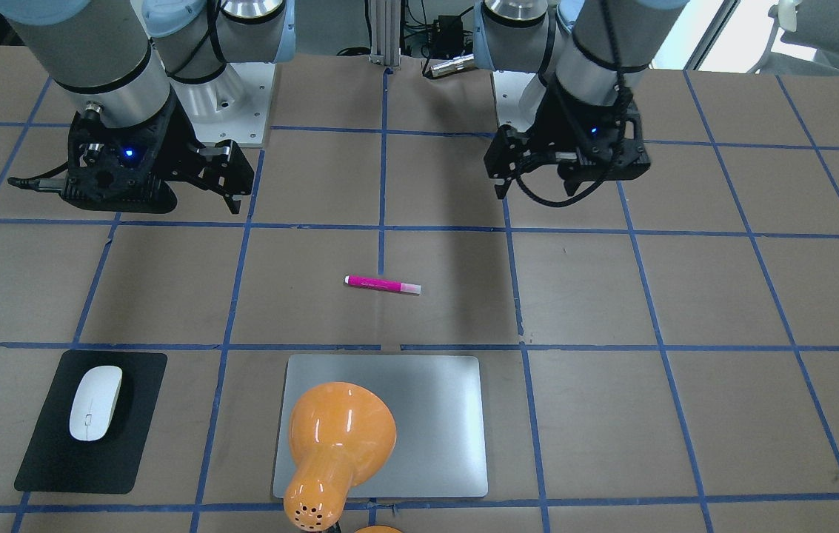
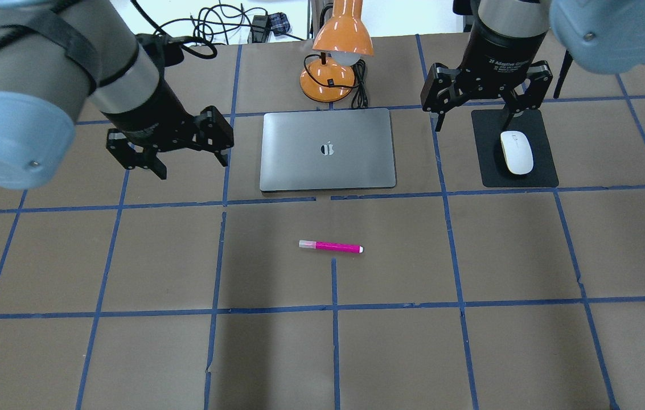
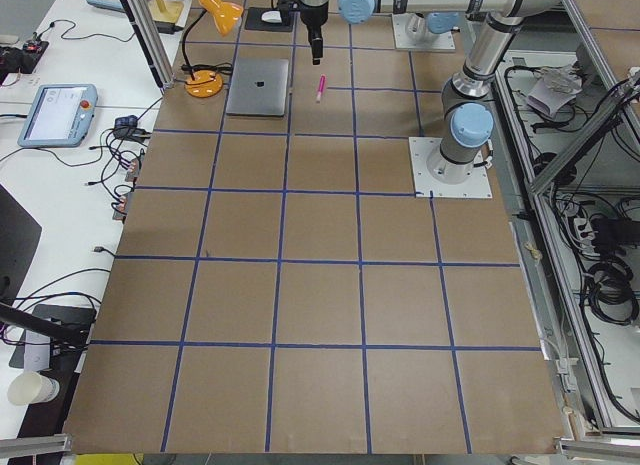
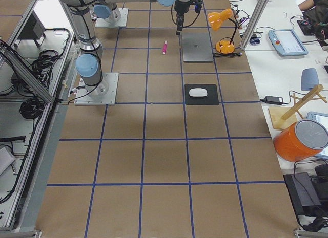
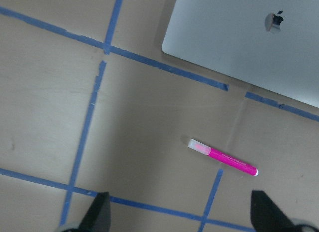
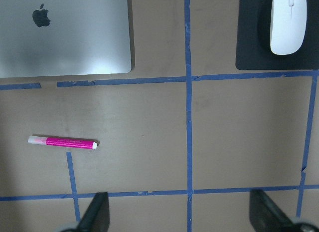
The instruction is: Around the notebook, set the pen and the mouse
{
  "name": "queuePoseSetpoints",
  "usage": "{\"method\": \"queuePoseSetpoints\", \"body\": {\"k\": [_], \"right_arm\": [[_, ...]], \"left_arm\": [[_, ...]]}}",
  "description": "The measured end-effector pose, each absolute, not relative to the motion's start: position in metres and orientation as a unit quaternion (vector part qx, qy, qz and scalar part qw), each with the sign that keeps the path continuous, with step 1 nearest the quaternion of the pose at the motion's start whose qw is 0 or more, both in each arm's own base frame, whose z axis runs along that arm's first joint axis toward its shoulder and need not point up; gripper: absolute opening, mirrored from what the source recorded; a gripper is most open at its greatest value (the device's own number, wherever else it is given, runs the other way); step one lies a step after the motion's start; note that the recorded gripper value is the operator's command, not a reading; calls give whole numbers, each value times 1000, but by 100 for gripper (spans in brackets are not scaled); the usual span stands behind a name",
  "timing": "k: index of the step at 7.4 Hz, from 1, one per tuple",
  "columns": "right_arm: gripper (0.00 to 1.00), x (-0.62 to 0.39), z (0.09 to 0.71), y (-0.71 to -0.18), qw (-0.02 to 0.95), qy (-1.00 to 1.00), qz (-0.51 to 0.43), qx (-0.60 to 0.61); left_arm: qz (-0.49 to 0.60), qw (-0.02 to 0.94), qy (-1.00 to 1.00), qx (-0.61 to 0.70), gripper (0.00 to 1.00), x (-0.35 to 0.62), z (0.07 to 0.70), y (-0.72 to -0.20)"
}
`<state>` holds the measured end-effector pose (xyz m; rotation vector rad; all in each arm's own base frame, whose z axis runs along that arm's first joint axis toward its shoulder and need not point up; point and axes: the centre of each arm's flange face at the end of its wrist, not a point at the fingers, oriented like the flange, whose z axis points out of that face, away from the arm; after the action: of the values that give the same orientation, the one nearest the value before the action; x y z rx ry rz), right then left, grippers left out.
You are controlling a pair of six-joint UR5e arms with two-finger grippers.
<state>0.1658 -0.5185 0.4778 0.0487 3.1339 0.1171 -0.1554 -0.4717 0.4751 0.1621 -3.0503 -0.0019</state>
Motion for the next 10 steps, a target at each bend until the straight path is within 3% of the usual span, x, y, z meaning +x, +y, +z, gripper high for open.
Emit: {"method": "queuePoseSetpoints", "body": {"k": [5, 10], "right_arm": [[100, 163, 482, -515, -9, 999, 34, 6], [100, 161, 483, -514, -18, 999, 32, 10]], "left_arm": [[10, 39, -998, 40, 100, -134, 504, -476], [4, 14, -994, 108, 100, -139, 498, -469]]}}
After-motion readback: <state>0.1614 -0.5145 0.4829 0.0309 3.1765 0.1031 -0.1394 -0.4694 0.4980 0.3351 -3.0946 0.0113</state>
